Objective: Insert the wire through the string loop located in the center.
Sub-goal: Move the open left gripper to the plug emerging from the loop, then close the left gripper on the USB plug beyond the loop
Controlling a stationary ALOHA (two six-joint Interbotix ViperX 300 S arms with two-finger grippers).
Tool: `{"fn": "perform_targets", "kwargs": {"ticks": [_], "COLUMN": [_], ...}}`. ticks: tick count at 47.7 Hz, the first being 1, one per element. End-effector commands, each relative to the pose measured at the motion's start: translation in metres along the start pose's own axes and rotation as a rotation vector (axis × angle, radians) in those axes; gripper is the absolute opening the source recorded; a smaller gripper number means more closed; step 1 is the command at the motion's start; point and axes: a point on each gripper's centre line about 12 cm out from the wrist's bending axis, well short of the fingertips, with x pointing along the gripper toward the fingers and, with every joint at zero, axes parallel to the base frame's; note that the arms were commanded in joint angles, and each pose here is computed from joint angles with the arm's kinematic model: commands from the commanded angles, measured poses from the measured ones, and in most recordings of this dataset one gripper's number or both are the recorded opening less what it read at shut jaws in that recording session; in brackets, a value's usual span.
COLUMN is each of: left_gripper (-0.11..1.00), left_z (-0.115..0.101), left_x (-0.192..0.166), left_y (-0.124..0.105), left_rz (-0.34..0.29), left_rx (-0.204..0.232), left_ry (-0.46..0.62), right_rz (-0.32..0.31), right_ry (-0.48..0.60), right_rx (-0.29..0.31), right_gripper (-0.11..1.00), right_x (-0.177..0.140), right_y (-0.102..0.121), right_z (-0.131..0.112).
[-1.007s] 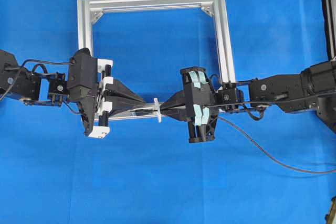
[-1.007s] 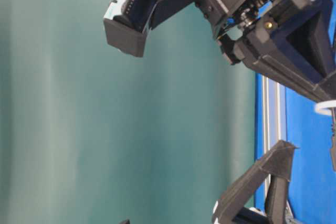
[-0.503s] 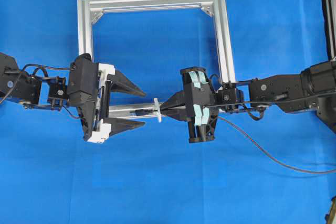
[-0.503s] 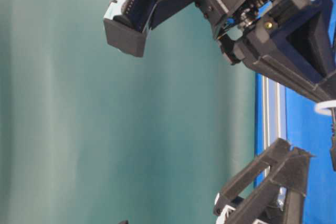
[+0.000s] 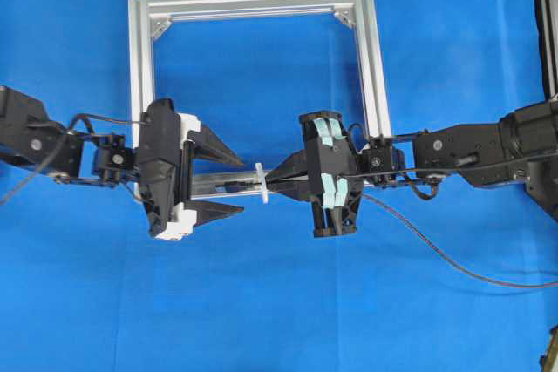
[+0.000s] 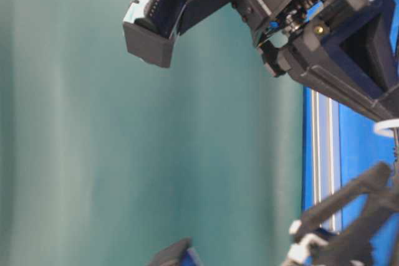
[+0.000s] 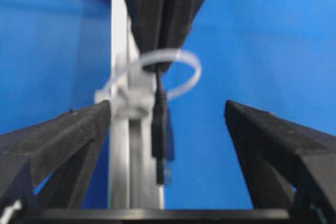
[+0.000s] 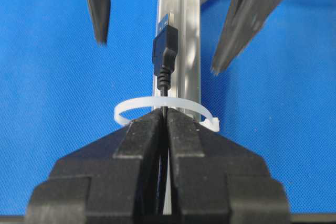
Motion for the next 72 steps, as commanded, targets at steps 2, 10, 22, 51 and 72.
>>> {"fn": "perform_targets", "kwargs": {"ticks": [2, 10, 22, 51, 72], "left_gripper": [0.92, 0.92, 0.92, 0.92, 0.90], "left_z": [0.0027, 0.0041, 0.0031, 0.0041, 0.0059], "left_x": [0.0057, 0.0062, 0.0057, 0.0058, 0.0059], "left_y": [-0.0020, -0.0023, -0.0020, -0.0022, -0.0025], "left_rz": [-0.005, -0.006, -0.005, -0.006, -0.006], "left_rx": [-0.001, 0.001, 0.001, -0.001, -0.005], "left_ry": [-0.010, -0.016, -0.013, -0.016, -0.019], "right_rz": [0.005, 0.005, 0.005, 0.005, 0.005], "right_ry": [-0.032, -0.029, -0.029, -0.026, -0.026], "right_rx": [-0.005, -0.005, -0.005, -0.005, -0.005], "right_gripper": [-0.02, -0.02, -0.02, -0.02, -0.02], "right_x": [-0.0016, -0.0016, -0.0016, -0.0016, -0.0016], "right_y": [0.0017, 0.0017, 0.0017, 0.0016, 0.0016], "right_z": [0.0098, 0.0095, 0.0095, 0.0091, 0.0091]}}
